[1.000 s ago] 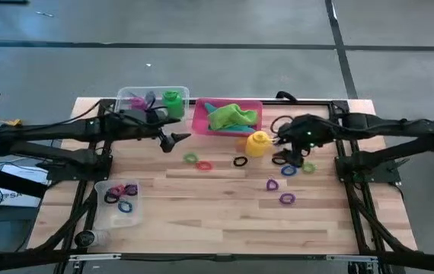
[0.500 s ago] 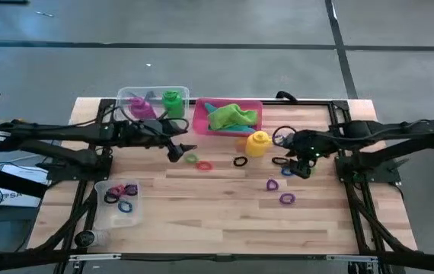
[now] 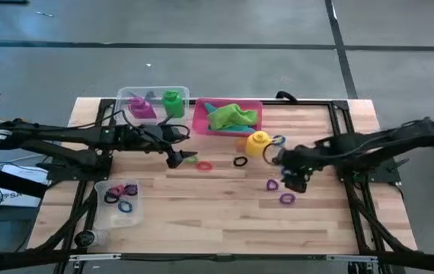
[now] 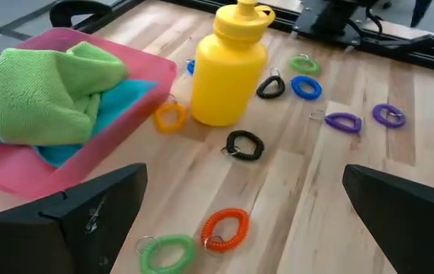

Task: Pick & Place Sports Items
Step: Put the purple spring keychain into the bottom transparent bin

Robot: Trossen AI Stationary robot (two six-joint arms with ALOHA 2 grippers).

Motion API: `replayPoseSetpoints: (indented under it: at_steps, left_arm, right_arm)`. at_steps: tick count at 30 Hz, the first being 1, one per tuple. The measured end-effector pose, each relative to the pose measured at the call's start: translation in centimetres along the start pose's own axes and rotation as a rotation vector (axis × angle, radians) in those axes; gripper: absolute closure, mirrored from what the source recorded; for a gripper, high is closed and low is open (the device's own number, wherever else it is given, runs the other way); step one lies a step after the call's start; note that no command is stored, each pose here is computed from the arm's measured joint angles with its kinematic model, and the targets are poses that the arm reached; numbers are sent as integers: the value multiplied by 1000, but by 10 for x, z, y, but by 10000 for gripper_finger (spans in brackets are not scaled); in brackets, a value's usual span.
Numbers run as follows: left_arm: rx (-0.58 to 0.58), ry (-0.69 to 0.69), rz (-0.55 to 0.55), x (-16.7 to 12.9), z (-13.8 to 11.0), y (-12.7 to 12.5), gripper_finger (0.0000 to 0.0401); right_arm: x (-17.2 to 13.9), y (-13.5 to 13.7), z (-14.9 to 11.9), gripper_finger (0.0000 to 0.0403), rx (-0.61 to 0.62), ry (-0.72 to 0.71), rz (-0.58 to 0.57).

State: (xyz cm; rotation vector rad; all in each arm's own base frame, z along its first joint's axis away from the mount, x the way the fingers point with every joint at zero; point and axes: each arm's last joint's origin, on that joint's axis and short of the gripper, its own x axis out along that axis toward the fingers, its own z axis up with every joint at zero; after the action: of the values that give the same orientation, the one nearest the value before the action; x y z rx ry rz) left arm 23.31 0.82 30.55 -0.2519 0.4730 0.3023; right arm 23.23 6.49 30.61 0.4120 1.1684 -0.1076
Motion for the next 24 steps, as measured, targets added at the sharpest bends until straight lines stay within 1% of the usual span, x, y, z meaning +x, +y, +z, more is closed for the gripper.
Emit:
replayPoseSetpoints:
  at_steps: [4, 8, 13, 16, 24]
  left_arm:
    - [0, 0, 0, 0, 0, 0, 41]
    - [0, 0, 1, 0, 0, 0, 41]
    - [22, 0, 1, 0, 0, 0, 41]
    - [29, -1, 2, 0, 0, 0, 41]
    - [26, -2, 4, 0, 0, 1, 41]
  right_arm:
    - [25, 10, 1, 151, -16, 79, -41]
    - [49, 15, 3, 151, 22, 152, -78]
    - [69, 17, 4, 151, 98, 195, -131]
    - [80, 18, 6, 151, 211, 207, -152]
    - [101, 21, 10, 151, 608, 182, -210]
